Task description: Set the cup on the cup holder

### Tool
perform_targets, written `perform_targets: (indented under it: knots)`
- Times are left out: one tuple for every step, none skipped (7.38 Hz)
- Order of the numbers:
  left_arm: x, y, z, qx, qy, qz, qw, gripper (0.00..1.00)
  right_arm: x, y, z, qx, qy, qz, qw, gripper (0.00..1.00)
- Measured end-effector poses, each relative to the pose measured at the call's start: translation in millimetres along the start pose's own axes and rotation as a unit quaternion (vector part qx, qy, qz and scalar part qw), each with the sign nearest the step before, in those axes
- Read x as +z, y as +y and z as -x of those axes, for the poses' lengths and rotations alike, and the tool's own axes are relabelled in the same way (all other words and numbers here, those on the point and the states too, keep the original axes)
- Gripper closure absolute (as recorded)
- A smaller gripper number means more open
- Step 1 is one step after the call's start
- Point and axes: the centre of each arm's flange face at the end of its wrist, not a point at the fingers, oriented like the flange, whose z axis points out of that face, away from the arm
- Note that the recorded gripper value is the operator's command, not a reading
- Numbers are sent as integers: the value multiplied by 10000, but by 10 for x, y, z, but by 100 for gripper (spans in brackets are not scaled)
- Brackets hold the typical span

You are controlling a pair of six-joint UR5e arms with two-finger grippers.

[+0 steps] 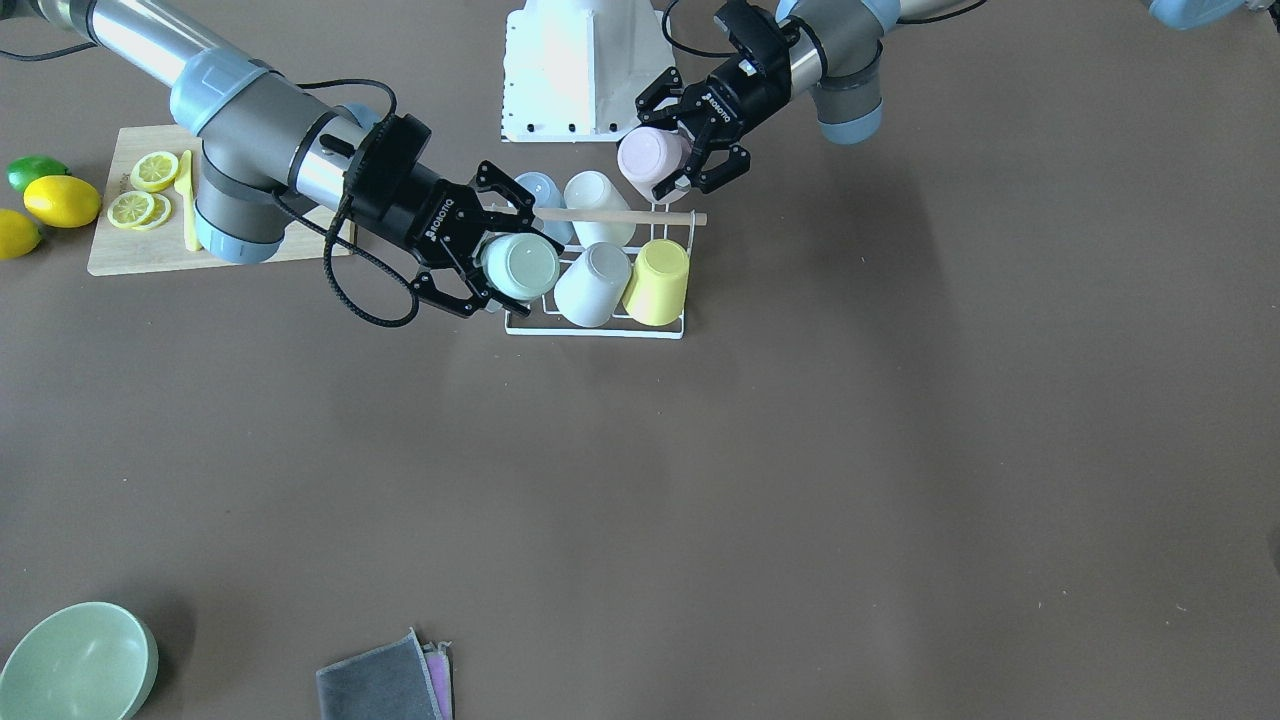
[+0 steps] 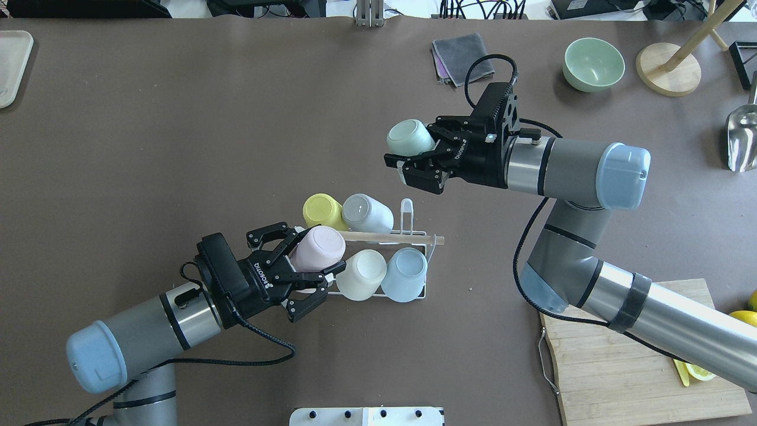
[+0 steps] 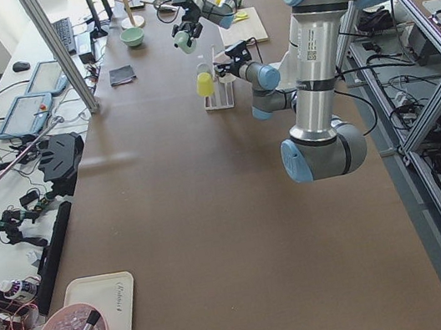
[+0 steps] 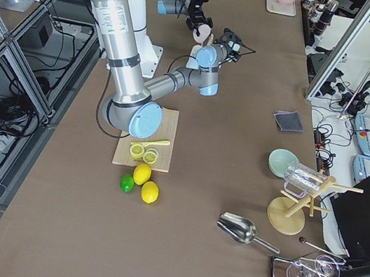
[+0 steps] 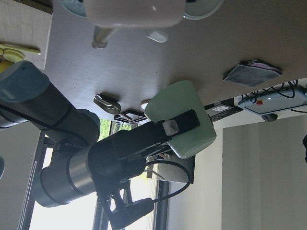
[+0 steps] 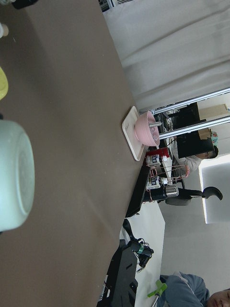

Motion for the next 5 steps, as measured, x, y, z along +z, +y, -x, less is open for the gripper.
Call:
perform_targets:
  knots:
    - [-11,17,9,8,-5,17,10000,10,49,41,47,4,-40,39,10000,100]
    - [-19,49,24,88,-15,37,10000,2,96,70,90,10,-77,67,9999,100]
    - [-32,95,55,332,-48,-5,9994,2,135,102,127,9,-108,96,9999,100]
    - [-51,124,98,592,-137,-120,9981,2,169,147,159,-14,-134,134,9998,100]
    - [-67,132,133,707,-244,-207,9970,2,195,202,180,-47,-152,179,9997,100]
